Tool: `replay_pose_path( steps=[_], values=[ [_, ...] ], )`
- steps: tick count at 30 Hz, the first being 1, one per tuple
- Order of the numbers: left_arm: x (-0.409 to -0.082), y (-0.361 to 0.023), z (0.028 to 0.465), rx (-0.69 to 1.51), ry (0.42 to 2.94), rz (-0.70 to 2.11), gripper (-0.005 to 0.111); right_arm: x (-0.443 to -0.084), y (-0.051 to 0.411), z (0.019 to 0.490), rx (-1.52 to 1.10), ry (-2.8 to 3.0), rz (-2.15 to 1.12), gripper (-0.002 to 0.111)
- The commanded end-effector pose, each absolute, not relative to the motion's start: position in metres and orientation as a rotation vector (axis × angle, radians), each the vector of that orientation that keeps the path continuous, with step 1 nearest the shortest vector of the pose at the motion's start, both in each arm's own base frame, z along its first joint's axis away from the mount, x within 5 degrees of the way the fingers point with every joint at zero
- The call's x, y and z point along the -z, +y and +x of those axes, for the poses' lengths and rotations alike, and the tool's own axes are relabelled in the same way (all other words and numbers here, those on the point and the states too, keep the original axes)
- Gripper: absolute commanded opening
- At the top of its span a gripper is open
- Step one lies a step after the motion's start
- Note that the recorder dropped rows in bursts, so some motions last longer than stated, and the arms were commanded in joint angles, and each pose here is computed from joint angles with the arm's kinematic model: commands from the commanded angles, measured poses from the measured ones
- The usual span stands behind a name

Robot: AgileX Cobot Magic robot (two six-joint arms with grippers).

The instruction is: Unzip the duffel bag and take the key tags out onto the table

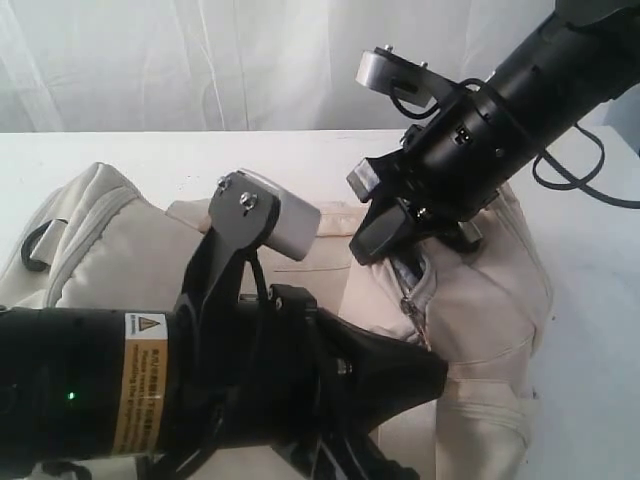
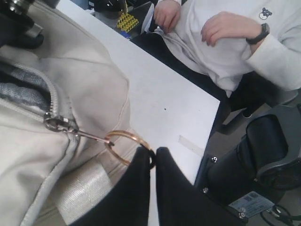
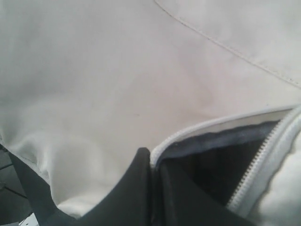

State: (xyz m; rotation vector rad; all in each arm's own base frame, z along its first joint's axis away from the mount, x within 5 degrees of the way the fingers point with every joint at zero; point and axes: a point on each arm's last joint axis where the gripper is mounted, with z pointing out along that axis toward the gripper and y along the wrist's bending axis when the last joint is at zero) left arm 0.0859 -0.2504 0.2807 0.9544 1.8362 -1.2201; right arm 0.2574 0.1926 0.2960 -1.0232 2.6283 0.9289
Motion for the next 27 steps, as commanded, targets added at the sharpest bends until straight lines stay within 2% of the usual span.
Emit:
replay_pose_path(
  steps=[1,8,17,27],
  values=[
    [-0.304,-0.256,0.054,1.508,1.555,1.126,0.0,-0.307,0.194,0.29,-0.797,2.404,-0.79,0.0],
    [-0.32,-0.277,0.054,1.458,1.475,1.219,0.0,-0.308,0.194,0.291,-0.804,2.393,-0.769,0.003],
    [-0.272,-0.3,0.046,1.112,1.603,1.473,0.0,-0.327,0.194,0.292,-0.796,2.331,-0.774,0.004],
    [-0.262,-0.298,0.054,0.85,1.54,1.579,0.0,-0.325,0.182,0.29,-0.604,2.408,-0.889,0.005]
  ],
)
